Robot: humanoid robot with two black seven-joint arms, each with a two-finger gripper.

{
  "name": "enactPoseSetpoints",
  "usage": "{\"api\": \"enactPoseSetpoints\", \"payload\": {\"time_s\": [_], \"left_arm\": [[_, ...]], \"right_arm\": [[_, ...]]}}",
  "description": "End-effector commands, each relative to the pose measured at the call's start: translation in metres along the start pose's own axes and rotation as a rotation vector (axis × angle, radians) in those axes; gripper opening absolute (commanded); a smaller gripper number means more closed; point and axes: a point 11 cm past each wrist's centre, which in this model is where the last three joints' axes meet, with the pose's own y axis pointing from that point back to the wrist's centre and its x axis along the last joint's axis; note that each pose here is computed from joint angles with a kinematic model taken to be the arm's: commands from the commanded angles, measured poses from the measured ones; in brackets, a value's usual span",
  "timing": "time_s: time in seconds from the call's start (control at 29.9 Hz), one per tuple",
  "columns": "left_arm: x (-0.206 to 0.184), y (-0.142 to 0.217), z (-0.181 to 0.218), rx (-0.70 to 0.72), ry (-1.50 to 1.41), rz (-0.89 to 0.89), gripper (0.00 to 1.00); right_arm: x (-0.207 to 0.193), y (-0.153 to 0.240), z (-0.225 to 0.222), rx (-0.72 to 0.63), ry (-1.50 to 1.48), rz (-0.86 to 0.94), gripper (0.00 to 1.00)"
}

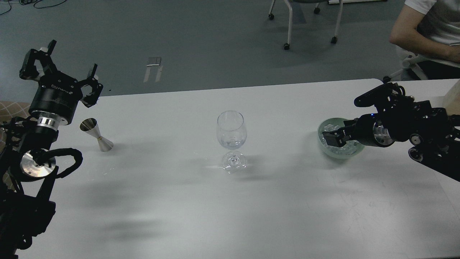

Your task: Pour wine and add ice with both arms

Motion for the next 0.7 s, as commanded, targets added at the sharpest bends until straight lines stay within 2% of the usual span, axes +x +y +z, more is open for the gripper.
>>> {"api": "enactPoseSetpoints", "payload": {"time_s": [0.0,0.67], "left_arm": [[0.001,0.0,0.001,0.0,-0.005,0.0,0.98],[0.004,0.003,-0.003,0.009,-0.003,0.011,0.98]], "right_arm": [[0.009,0.003,0.0,0.003,-0.013,0.026,0.77],[-0.019,-0.004,0.005,-0.021,-0.025,-0.034,0.78]]}}
